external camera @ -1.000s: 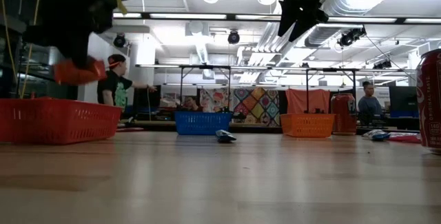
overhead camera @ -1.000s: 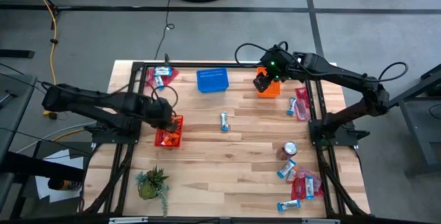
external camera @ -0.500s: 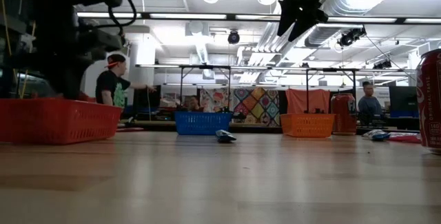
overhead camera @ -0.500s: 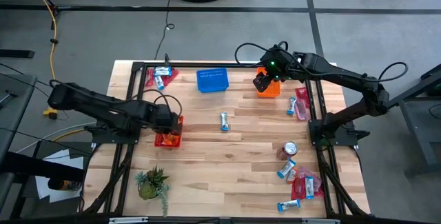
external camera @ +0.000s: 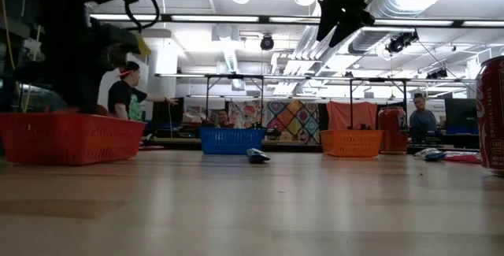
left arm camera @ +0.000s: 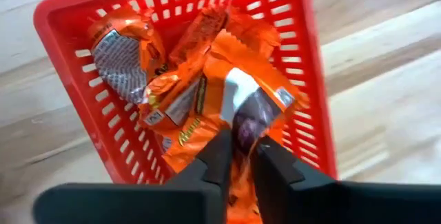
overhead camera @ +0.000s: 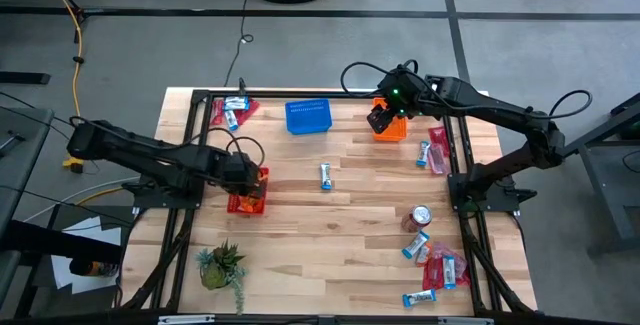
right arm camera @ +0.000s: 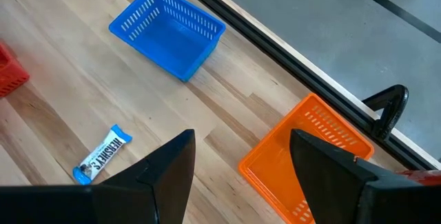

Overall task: Sort candy
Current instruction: Put the orange candy pack into the red basket, then put the white candy pack into the blue basket

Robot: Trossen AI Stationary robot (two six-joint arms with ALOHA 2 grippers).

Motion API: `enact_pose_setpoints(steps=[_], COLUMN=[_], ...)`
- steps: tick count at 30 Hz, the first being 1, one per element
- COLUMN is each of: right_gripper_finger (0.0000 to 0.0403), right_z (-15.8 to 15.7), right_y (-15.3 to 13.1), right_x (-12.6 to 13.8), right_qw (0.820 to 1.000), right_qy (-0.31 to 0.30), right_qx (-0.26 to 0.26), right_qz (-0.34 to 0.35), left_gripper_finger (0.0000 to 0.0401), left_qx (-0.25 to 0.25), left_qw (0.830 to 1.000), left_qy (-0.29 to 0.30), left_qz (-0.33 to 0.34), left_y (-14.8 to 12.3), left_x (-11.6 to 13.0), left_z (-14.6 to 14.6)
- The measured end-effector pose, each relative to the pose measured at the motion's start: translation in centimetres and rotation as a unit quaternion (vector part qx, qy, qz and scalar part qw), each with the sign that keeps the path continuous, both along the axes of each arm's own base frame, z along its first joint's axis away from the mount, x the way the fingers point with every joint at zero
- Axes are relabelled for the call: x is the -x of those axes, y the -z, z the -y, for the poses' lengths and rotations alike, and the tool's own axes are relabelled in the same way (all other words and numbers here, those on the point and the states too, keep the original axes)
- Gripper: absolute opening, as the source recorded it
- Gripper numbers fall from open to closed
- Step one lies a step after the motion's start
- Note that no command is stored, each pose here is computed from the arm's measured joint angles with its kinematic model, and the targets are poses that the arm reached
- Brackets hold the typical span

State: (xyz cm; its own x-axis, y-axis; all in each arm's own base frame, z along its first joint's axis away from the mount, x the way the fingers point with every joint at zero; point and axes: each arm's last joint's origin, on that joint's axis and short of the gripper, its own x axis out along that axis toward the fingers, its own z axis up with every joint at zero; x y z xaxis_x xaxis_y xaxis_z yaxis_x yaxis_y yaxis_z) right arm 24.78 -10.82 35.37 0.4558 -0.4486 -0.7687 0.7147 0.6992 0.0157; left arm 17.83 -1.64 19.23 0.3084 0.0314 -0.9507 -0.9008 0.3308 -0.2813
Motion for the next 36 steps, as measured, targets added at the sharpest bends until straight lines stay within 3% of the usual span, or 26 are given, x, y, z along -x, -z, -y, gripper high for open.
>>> enact_pose_setpoints(steps=[10,17,24,27,31,34,36], right_gripper_finger=[0.0232,0.0232,0.0232,0.0232,0.0232,0.0232,0.0232], right_z=[0.0,0.0,-0.1,-0.1,-0.1,-0.1,-0.1], right_y=[0.0,0.0,0.0,-0.1,-0.2,-0.1,-0.1], right_x=[0.0,0.0,-0.1,-0.2,-0.3,-0.3,-0.3], right_qw=[1.000,1.000,1.000,1.000,0.999,0.999,0.999], right_qy=[-0.001,-0.003,-0.011,-0.010,-0.004,0.001,0.002], right_qx=[-0.001,-0.006,-0.019,-0.018,-0.025,-0.033,-0.034], right_qz=[0.000,0.002,0.011,0.017,0.031,0.035,0.036], left_gripper_finger=[0.0149,0.0199,0.0214,0.0214,0.0214,0.0214,0.0214], left_qx=[-0.029,-0.112,-0.211,-0.276,-0.319,-0.290,-0.237], left_qw=[0.992,0.972,0.947,0.936,0.940,0.956,0.971], left_qy=[0.004,-0.001,0.010,0.017,0.023,0.002,-0.035], left_qz=[0.121,0.205,0.243,0.220,0.122,0.035,-0.013], left_y=[-4.7,-9.1,-13.4,-15.9,-16.4,-13.6,-10.6], left_x=[1.9,2.7,2.1,1.8,0.6,-0.1,-0.2], left_z=[-1.0,-2.8,-5.8,-8.3,-12.8,-16.7,-19.0])
